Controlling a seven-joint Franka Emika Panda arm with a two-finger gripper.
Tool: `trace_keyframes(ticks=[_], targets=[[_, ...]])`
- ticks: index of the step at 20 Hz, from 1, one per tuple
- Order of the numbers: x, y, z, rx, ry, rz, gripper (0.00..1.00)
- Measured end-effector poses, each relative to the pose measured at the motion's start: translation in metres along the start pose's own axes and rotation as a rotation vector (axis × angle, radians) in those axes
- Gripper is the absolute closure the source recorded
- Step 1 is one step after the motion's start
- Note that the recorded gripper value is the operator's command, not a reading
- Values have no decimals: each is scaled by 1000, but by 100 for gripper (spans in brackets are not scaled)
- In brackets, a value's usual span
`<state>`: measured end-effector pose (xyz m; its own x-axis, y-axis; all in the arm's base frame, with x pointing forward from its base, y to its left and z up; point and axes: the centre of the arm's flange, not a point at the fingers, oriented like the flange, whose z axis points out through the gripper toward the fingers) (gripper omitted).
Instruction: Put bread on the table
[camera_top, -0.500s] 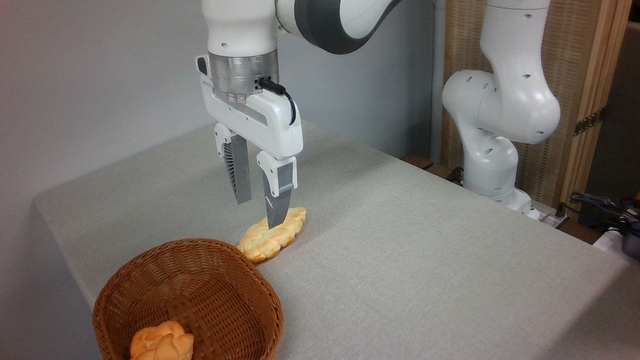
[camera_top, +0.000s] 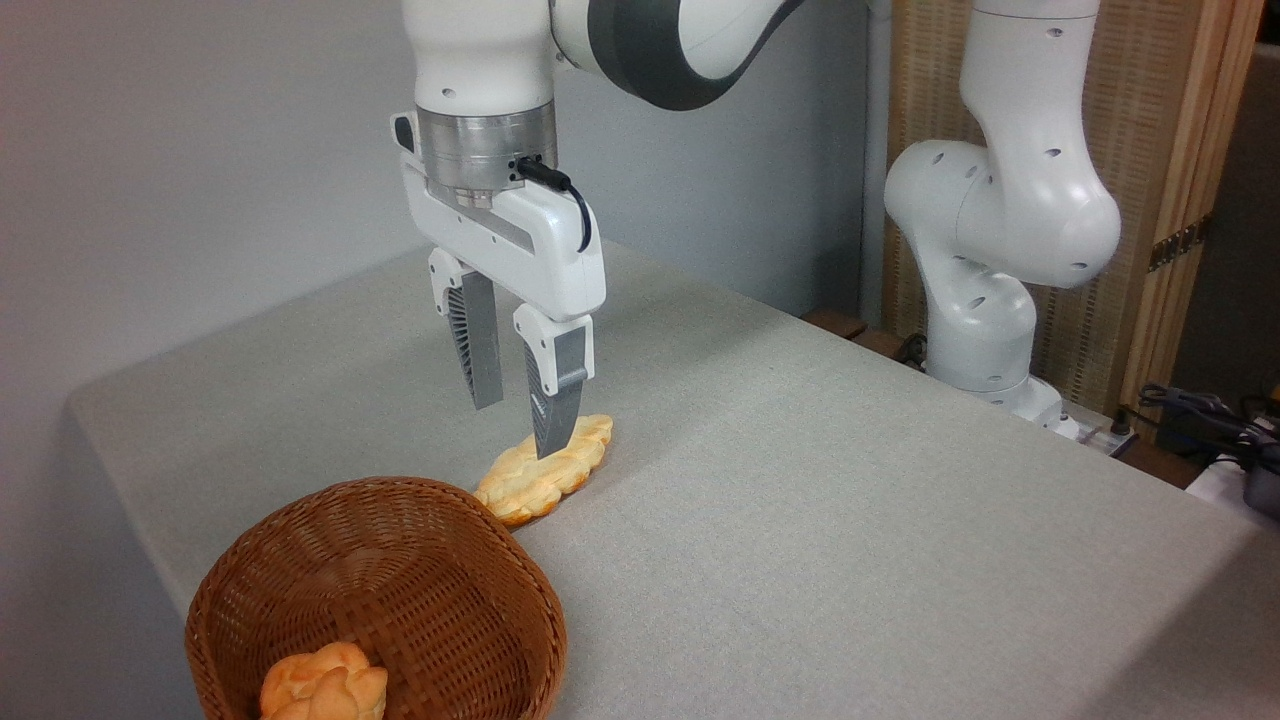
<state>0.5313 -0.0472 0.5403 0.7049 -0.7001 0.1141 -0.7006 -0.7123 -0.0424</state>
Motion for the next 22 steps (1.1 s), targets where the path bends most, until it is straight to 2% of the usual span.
trace_keyframes(ticks=[12, 17, 22], targets=[[2, -2, -2, 9, 10, 0, 0], [7, -25, 0, 84, 101, -30, 0], [23, -47, 21, 168, 193, -42, 0]])
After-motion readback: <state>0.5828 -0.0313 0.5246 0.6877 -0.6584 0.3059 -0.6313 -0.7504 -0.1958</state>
